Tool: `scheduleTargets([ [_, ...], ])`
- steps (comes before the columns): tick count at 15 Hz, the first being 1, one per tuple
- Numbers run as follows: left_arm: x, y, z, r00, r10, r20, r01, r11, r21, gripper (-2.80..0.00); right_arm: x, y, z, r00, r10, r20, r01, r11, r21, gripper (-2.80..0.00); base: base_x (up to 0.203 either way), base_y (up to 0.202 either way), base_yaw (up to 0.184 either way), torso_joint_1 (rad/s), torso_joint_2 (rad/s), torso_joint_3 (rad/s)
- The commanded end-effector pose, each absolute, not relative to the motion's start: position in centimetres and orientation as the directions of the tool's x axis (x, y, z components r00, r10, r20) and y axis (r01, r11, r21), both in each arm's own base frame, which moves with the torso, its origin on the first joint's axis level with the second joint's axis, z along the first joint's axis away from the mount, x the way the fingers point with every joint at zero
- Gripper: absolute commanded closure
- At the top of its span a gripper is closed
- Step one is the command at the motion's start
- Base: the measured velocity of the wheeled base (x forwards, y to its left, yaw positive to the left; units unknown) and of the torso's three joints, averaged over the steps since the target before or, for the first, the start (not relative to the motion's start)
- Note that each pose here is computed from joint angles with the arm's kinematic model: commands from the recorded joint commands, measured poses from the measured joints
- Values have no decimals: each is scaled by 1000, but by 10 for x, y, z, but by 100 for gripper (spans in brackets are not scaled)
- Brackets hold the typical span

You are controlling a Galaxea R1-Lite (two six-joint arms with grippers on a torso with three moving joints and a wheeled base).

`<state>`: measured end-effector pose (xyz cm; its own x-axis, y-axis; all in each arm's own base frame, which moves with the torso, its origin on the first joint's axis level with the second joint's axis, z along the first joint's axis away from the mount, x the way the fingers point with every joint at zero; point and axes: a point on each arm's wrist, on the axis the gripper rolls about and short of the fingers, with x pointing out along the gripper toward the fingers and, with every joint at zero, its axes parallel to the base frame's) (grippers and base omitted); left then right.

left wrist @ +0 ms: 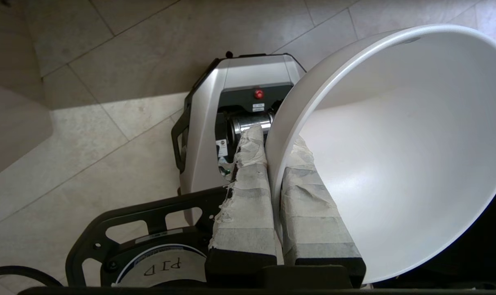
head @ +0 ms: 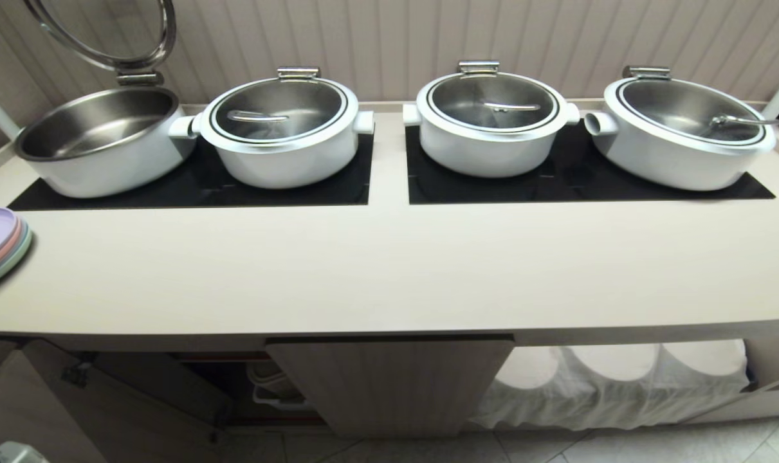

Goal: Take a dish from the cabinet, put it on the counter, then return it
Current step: Place it on the table

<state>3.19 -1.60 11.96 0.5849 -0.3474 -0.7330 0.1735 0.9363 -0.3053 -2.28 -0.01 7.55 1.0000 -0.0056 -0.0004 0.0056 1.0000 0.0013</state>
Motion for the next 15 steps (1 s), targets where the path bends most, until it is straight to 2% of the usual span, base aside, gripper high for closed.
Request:
scheduleTargets([
  [1, 32, -16, 120, 578, -354, -735, 182, 934, -307, 0, -23, 0, 75, 1000, -6, 0, 6, 1000, 2, 0, 0, -191, 0, 2, 2, 2],
  [15, 35, -18, 121, 563, -347, -750, 178, 937, -301, 0, -23, 0, 75, 1000, -5, 0, 5, 1000, 2, 0, 0, -194, 1, 3, 2, 2],
])
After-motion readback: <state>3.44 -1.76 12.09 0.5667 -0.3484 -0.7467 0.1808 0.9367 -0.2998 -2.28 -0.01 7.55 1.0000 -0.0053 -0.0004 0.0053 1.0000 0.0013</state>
